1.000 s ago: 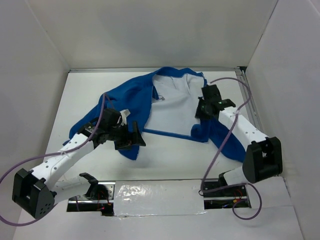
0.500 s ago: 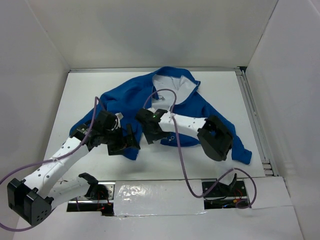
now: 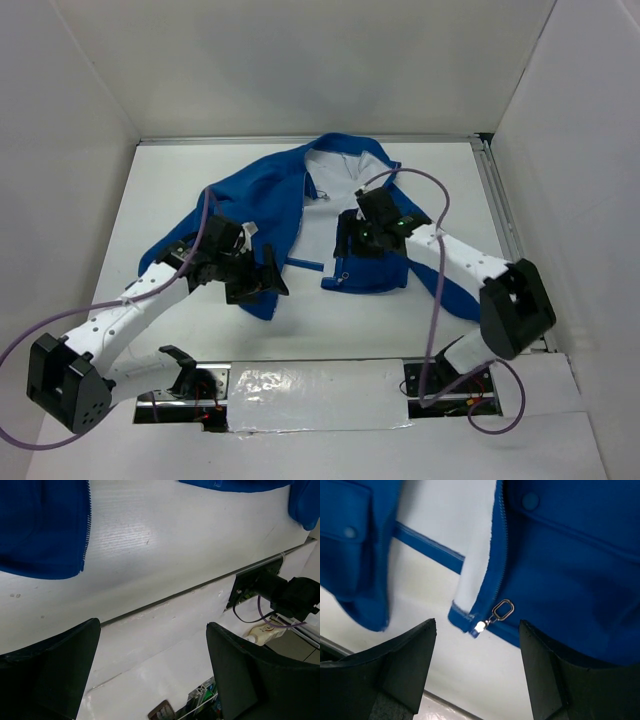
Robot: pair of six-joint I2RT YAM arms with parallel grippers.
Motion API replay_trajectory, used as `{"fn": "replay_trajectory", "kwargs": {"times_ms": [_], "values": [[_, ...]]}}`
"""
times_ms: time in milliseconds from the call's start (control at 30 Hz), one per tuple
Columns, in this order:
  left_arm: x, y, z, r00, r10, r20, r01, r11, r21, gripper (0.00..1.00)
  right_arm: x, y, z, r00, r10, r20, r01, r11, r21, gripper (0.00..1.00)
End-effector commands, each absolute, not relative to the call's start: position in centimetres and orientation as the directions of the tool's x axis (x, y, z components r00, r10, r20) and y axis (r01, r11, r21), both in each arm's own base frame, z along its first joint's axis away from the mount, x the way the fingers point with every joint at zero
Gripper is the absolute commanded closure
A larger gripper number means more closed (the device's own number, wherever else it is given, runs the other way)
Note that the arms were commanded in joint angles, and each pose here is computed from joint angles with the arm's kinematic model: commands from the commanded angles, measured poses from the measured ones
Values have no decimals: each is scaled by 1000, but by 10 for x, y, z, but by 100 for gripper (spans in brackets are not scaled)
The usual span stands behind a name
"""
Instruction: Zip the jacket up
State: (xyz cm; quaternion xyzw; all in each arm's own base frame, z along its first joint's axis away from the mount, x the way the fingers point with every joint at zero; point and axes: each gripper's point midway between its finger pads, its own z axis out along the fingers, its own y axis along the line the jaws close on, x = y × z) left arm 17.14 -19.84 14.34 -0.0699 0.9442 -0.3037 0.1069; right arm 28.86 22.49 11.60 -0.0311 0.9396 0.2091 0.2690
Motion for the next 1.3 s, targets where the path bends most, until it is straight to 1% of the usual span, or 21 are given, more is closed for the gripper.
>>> {"fn": "replay_trajectory", "kwargs": {"times_ms": [0,100,233,333,367,433,467,500,600,633,667,833,867,900,967,1000,1033,1067,1100,1133,1267], "values": [[180,-207,154,-964,-162,-210,3,784,-621,1,288,242,83,-902,29,-430,-181,880,439,26],[180,-205,149,-964,-168,-206,-6,789,-614,1,290,245,58,-927,28,-374,-150,886,439,27],[181,-203,143,-965,-173,-199,-14,787,-617,1,308,253,43,-921,36,-387,-149,886,438,28],[182,-202,140,-963,-186,-196,-27,787,-616,1,317,256,35,-921,44,-387,-136,894,427,32],[183,-201,139,-962,-190,-198,-29,788,-615,1,317,259,34,-923,43,-382,-140,888,439,41],[187,-199,137,-959,-203,-198,-39,788,-615,1,315,270,38,-918,26,-395,-173,871,459,49],[189,-200,136,-958,-203,-202,-37,785,-619,1,314,273,40,-917,28,-399,-175,869,462,62],[191,-199,133,-958,-212,-194,-48,785,-618,1,310,277,39,-919,14,-395,-184,869,459,70],[195,-199,128,-957,-223,-185,-62,781,-621,1,311,278,40,-919,11,-394,-176,882,436,80],[197,-200,129,-956,-227,-188,-61,778,-625,1,313,278,43,-918,18,-396,-168,887,430,95],[198,-200,126,-956,-230,-183,-67,777,-625,1,312,273,42,-920,29,-391,-146,901,409,100],[210,-198,120,-953,-236,-190,-73,788,-611,1,297,239,71,-896,68,-438,-80,948,309,100],[213,-197,119,-951,-243,-192,-78,788,-610,1,284,220,69,-911,64,-407,-39,970,239,100],[216,-197,119,-951,-244,-192,-80,789,-609,1,286,198,74,-889,98,-447,32,988,153,100],[220,-199,118,-951,-243,-189,-80,786,-613,1,274,176,89,-877,95,-470,84,995,44,100],[223,-199,119,-950,-244,-197,-71,781,-621,1,264,151,98,-879,84,-470,139,987,-83,100],[224,-200,119,-950,-240,-200,-65,779,-624,1,253,150,100,-888,36,-459,120,981,-154,100],[228,-198,118,-949,-247,-197,-73,778,-624,1,235,137,102,-913,-18,-408,97,961,-259,100],[230,-198,118,-948,-252,-195,-77,776,-626,1,236,148,107,-897,-82,-433,75,939,-334,100],[232,-197,117,-949,-253,-186,-81,771,-631,1,226,141,110,-909,-148,-389,36,903,-427,100],[247,-183,118,-940,-299,-161,-118,732,-671,1,226,189,96,-876,-373,-305,-128,791,-598,100]]}}
